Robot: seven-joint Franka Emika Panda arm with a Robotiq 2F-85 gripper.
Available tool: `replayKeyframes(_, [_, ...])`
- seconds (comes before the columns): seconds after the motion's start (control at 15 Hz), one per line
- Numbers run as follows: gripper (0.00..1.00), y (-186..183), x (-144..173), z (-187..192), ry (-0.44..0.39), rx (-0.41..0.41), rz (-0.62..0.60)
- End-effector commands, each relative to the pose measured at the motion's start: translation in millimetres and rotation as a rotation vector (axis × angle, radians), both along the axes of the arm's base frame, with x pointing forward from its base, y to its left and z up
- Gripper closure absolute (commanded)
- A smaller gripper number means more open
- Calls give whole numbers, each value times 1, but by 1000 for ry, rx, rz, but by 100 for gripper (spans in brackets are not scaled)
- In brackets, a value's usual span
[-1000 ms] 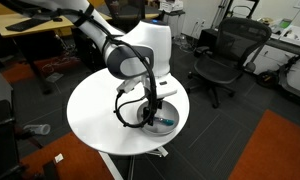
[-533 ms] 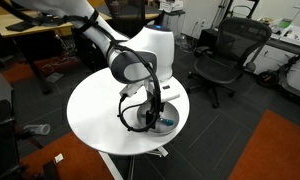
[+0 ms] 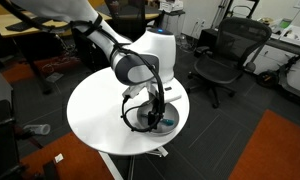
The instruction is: Put the marker on the table
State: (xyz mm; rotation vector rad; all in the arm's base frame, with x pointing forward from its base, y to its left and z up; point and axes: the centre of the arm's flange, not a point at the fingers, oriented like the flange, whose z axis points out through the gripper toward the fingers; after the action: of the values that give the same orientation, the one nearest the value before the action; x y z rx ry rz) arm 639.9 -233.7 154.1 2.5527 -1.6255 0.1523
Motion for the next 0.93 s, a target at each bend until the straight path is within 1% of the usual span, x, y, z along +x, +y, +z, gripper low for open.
replayKeyframes(0.0, [0,-4,9,0,16,18,19])
replayKeyframes(0.07, [25,-4,10,-1,18,19,20])
replayKeyframes(0.13, [26,-4,10,-2,19,20,20])
replayKeyframes(0.2, [32,-4,10,-2,20,20,20])
replayKeyframes(0.4, [58,-4,10,-4,22,22,18])
replayKeyframes(0.67, [86,-3,9,-7,27,28,16])
replayKeyframes(0.73, [95,-2,9,-7,27,29,17])
replayKeyframes(0.8, [99,-1,9,-6,31,31,16])
replayKeyframes(0.87, [97,-2,9,-4,36,28,15])
